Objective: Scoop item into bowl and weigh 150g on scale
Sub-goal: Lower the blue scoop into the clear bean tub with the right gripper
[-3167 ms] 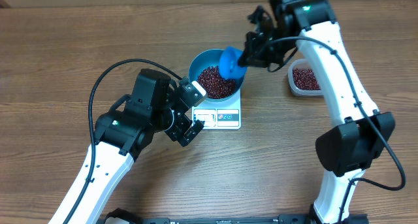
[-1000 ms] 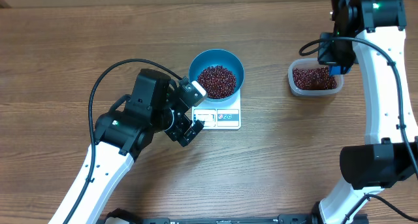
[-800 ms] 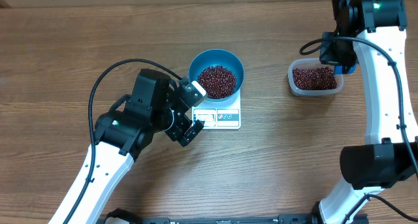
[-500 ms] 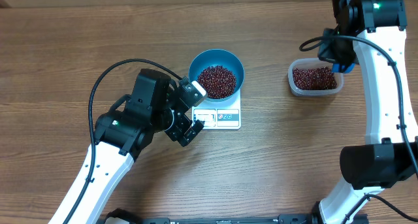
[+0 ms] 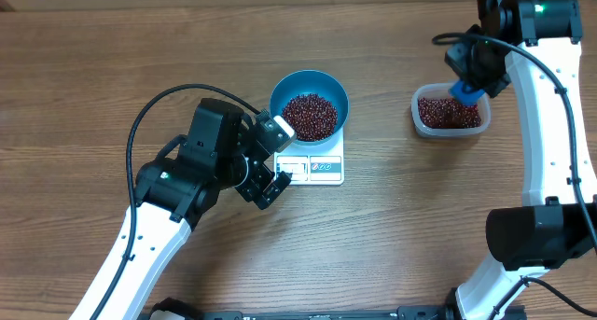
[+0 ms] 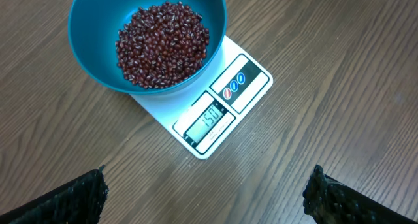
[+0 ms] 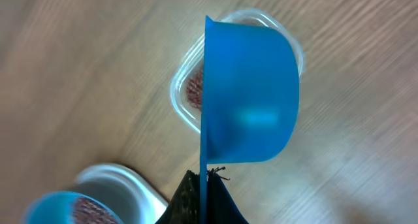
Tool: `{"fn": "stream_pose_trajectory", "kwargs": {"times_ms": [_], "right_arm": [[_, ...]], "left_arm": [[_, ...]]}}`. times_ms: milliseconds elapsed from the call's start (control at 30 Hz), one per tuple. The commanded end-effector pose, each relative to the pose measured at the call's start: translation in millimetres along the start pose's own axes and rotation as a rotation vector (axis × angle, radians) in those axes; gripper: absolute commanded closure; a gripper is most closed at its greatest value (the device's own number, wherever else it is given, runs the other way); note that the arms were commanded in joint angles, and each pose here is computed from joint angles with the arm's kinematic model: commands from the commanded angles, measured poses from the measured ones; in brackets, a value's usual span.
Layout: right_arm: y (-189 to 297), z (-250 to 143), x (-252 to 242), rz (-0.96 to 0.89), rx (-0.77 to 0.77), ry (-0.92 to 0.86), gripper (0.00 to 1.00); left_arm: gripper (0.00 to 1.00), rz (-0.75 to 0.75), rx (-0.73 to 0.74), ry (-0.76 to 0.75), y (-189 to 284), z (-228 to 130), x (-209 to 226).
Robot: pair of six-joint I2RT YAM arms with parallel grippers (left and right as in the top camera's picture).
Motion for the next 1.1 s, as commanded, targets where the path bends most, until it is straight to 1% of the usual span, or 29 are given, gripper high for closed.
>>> {"fn": "stream_pose_trajectory", "kwargs": {"times_ms": [0,167,400,700,1000,1067], "right_arm": [[19,9,4,0.087,-0.042,-0.14,0.96],[11,10,7,0.113,-0.013,-0.193,0.96],[-4,7,1,0.069,0.017,-0.22,0.96],[-19,1,2,0.066,0.064,-0.225,0.96],[-22,0,3,0.065,0.064,-0.225,0.96],[-22,0,3,0.066,0.064,-0.225,0.93]], "left_arm": [[0.0,0.006,-0.007,0.009,2,1,2],[0.0,0.006,-0.007,0.009,2,1,2],[0.01,0.006,-0.007,0.009,2,1,2],[0.01,0.006,-0.007,0.009,2,1,2],[0.01,0.006,-0.007,0.009,2,1,2],[0.0,0.006,-0.007,0.009,2,1,2]]}}
Point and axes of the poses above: each gripper's point midway between its finger pads, its own y axis back along the fingers, its own x axis along the line the jaws close on, z = x × y, the point moved 7 cm from there along y, back along the fingers, and after that the axes turned 9 degrees about -y, right-handed, at the moved point
